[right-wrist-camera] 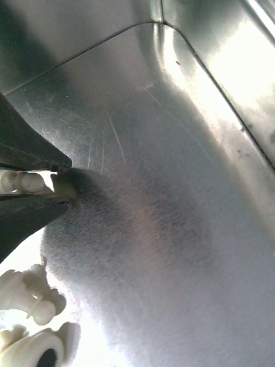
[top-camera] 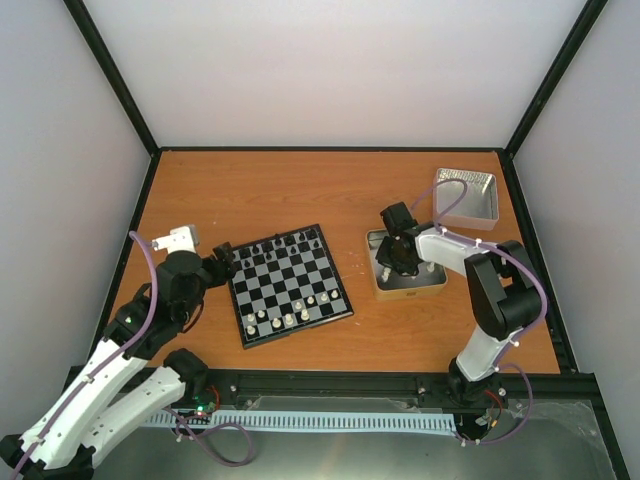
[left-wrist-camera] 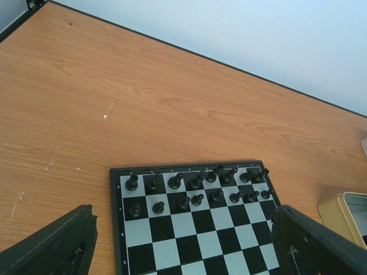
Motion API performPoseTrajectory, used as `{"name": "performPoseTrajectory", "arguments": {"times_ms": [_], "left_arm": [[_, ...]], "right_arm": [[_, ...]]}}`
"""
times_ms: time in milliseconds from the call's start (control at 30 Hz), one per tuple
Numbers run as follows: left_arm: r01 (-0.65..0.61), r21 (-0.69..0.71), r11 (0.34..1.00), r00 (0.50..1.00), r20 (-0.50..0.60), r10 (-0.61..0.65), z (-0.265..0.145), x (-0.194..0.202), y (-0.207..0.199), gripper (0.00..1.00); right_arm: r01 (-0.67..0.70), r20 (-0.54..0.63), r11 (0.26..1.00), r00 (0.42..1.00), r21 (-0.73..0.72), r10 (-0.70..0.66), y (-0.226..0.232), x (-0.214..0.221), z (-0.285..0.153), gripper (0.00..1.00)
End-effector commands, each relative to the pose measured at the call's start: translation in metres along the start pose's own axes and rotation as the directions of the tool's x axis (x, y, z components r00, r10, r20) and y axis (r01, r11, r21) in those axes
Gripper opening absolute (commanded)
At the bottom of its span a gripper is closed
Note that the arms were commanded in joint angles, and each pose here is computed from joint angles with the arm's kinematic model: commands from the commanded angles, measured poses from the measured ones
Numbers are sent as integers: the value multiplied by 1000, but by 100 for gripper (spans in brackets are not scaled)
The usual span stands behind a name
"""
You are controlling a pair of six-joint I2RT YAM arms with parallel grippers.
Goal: Set up the chess pieces on the board
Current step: Pick up the chess piece from the storage box.
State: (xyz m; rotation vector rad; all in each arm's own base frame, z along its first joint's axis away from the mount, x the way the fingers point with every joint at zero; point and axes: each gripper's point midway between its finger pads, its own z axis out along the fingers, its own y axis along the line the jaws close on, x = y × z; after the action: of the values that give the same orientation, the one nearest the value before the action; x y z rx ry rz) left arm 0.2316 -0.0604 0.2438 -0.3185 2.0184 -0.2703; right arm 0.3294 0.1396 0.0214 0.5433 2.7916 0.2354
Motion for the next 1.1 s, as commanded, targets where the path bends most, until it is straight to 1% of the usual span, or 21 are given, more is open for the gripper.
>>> {"name": "performPoseTrajectory", "arguments": {"times_ms": [0, 133, 300, 367, 467, 500, 633, 700, 767, 833, 933, 1067], "left_arm": [[18, 0, 1000, 1000, 16, -18, -1, -4, 1, 84], [4, 45, 999, 1000, 1, -4, 1, -1, -8, 84], [-4, 191, 982, 999, -35, 10, 4, 8, -36, 84], [-1, 276, 961, 999, -51, 16, 4, 11, -52, 85], [12, 426, 905, 997, -77, 23, 2, 17, -82, 86], [20, 490, 872, 995, -95, 30, -1, 20, -95, 87], [72, 657, 751, 986, -162, 47, -8, 30, -132, 87], [104, 718, 688, 980, -192, 52, -10, 34, -149, 87], [134, 757, 639, 973, -224, 60, -9, 39, -161, 87], [156, 782, 603, 965, -250, 74, -8, 44, -170, 84], [168, 796, 581, 963, -258, 75, -4, 48, -175, 80], [182, 821, 542, 960, -267, 83, -6, 52, -180, 77]], "right_arm": [[22, 9, 1000, 1000, 8, -23, 2, -5, 5, 10], [56, 67, 998, 996, -26, -54, 11, -17, -5, 5], [74, 180, 988, 982, -139, -49, 30, -36, -38, 3], [81, 217, 974, 976, -211, -34, 41, -40, -56, 3], [89, 251, 941, 968, -327, -5, 57, -40, -86, 3], [99, 252, 924, 968, -369, -3, 65, -38, -95, 3], [173, 297, 834, 955, -524, -12, 102, -26, -137, 3], [220, 313, 776, 949, -591, -30, 125, -14, -158, 3], [258, 327, 711, 944, -654, -42, 147, 1, -180, 3], [279, 329, 643, 943, -713, -44, 166, 15, -198, 3], [287, 311, 558, 949, -779, -54, 189, 32, -218, 4], [289, 285, 497, 955, -818, -87, 209, 50, -229, 4]]}}
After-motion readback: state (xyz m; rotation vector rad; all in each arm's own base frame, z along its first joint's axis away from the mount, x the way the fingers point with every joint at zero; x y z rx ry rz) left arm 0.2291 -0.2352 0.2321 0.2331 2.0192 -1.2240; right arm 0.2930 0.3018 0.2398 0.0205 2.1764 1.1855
